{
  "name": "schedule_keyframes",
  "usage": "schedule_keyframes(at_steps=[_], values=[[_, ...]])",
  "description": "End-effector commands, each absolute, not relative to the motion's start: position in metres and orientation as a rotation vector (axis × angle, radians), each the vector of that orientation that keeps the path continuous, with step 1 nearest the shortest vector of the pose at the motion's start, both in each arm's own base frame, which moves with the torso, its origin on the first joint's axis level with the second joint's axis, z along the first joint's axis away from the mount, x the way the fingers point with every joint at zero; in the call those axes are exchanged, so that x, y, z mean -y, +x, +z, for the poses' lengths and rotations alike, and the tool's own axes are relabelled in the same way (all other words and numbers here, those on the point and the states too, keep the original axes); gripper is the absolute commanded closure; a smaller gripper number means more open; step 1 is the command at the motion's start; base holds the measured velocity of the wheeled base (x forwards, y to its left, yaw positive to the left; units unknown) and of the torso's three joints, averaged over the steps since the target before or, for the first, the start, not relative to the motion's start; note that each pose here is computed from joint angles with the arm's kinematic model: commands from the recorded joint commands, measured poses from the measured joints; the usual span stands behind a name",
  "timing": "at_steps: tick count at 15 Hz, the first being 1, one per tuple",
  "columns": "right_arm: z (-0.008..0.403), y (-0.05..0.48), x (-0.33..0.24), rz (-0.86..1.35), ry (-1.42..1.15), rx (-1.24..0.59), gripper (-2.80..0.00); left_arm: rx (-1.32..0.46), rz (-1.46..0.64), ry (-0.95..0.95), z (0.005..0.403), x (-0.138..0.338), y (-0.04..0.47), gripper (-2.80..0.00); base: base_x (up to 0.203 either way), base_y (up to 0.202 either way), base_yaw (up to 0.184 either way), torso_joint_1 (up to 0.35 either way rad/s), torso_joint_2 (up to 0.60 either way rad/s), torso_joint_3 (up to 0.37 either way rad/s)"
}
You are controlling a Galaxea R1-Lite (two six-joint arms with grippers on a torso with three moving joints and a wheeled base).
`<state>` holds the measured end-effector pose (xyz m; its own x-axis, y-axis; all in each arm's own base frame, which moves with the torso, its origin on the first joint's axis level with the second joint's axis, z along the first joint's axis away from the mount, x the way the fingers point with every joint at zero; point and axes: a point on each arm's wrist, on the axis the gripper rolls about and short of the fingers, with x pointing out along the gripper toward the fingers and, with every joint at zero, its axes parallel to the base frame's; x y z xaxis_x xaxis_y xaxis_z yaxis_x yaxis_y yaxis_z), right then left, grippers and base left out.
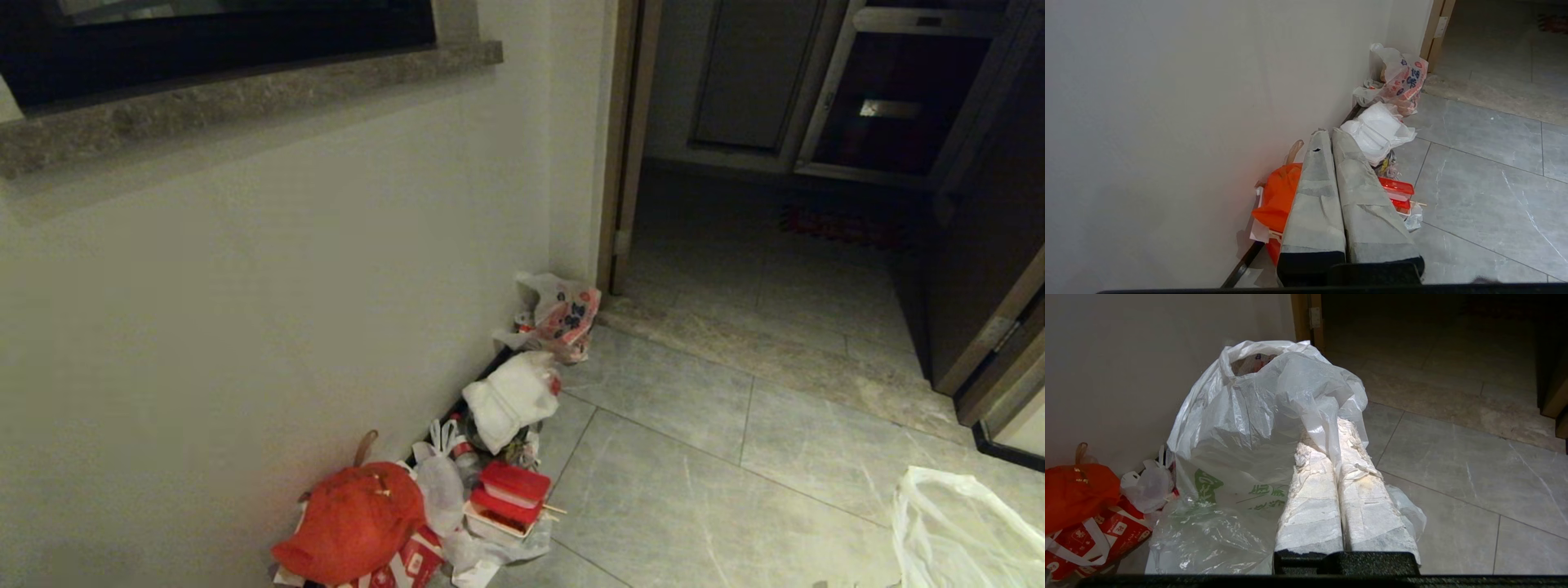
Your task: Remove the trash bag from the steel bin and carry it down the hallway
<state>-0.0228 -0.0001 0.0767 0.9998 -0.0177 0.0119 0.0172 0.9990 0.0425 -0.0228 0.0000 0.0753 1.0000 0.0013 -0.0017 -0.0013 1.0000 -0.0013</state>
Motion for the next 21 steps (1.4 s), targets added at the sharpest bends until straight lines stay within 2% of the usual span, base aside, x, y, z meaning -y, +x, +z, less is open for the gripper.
schedule_keyframes(at_steps=[1,21], values=[[0.0767,-0.0228,0.0001,-0.018,0.043,0.013,0.00,-0.002,0.002,-0.002,0.0753,0.0000,-0.0228,0.00,0.000,0.000,0.000,0.000,0.00,0.000],[0.0767,-0.0228,0.0001,-0.018,0.043,0.013,0.00,-0.002,0.002,-0.002,0.0753,0.0000,-0.0228,0.00,0.000,0.000,0.000,0.000,0.00,0.000]])
